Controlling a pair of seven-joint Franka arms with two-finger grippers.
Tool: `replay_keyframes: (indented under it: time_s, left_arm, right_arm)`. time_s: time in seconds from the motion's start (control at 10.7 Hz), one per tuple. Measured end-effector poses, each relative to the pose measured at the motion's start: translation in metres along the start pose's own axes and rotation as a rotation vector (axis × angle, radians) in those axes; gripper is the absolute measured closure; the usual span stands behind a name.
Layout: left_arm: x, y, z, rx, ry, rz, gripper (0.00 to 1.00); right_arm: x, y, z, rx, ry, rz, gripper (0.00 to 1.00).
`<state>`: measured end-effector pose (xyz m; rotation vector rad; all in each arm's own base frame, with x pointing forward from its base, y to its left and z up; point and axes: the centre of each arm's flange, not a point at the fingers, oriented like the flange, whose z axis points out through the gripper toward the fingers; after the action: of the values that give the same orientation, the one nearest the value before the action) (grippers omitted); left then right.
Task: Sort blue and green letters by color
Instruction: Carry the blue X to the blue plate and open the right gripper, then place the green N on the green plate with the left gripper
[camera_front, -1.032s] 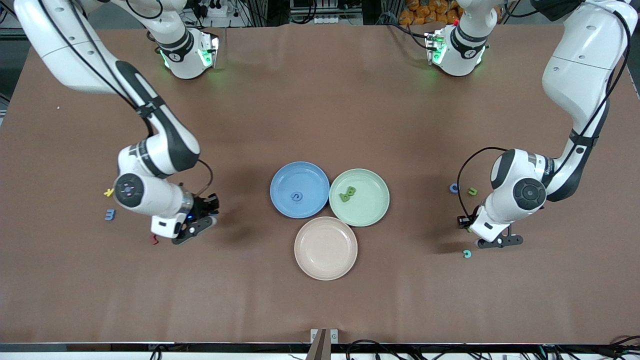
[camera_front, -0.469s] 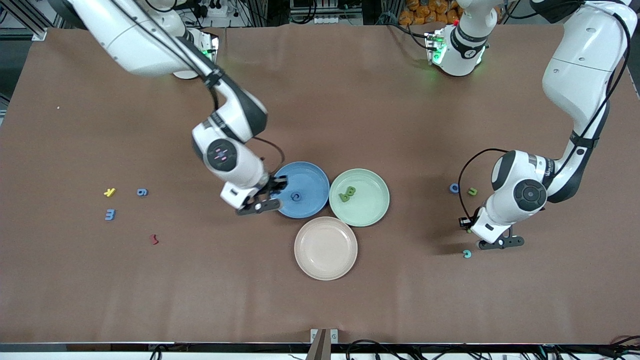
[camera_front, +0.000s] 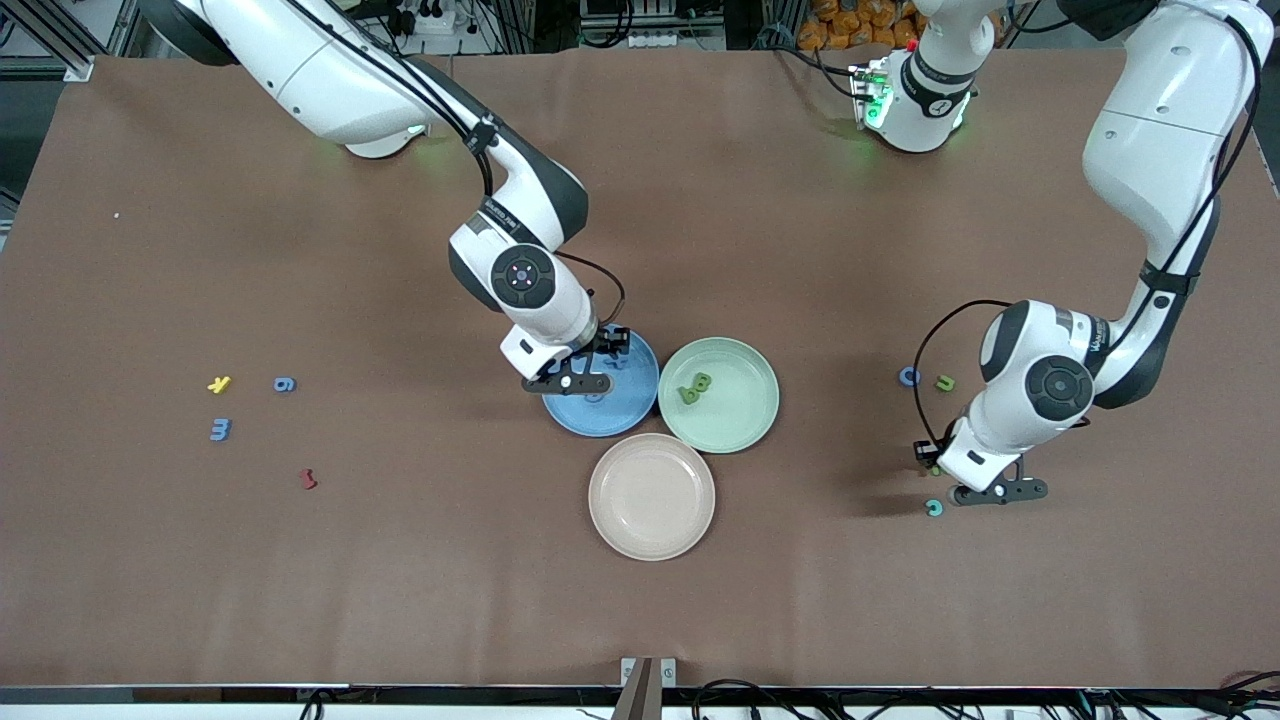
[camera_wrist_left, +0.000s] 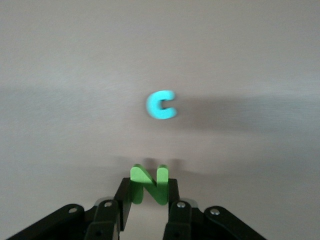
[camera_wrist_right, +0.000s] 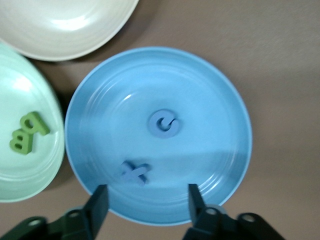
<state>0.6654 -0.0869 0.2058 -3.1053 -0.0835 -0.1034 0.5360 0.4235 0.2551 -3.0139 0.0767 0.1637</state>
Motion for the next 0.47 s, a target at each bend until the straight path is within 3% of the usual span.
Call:
replay_keyframes:
  time_s: [0.19, 0.47]
  left_arm:
    - [-0.007, 0.056, -0.029, -0.015, 0.036, 0.017, 0.67]
    - [-0.047, 0.173, -0.059, -0.062, 0.050, -0.042, 0.67]
  right_arm:
    - [0.017, 0.017, -0.005, -0.004, 0.014, 0.031, 0.04]
    - [0.069, 0.098, -0.013, -0.032, 0.008, -0.014, 0.00]
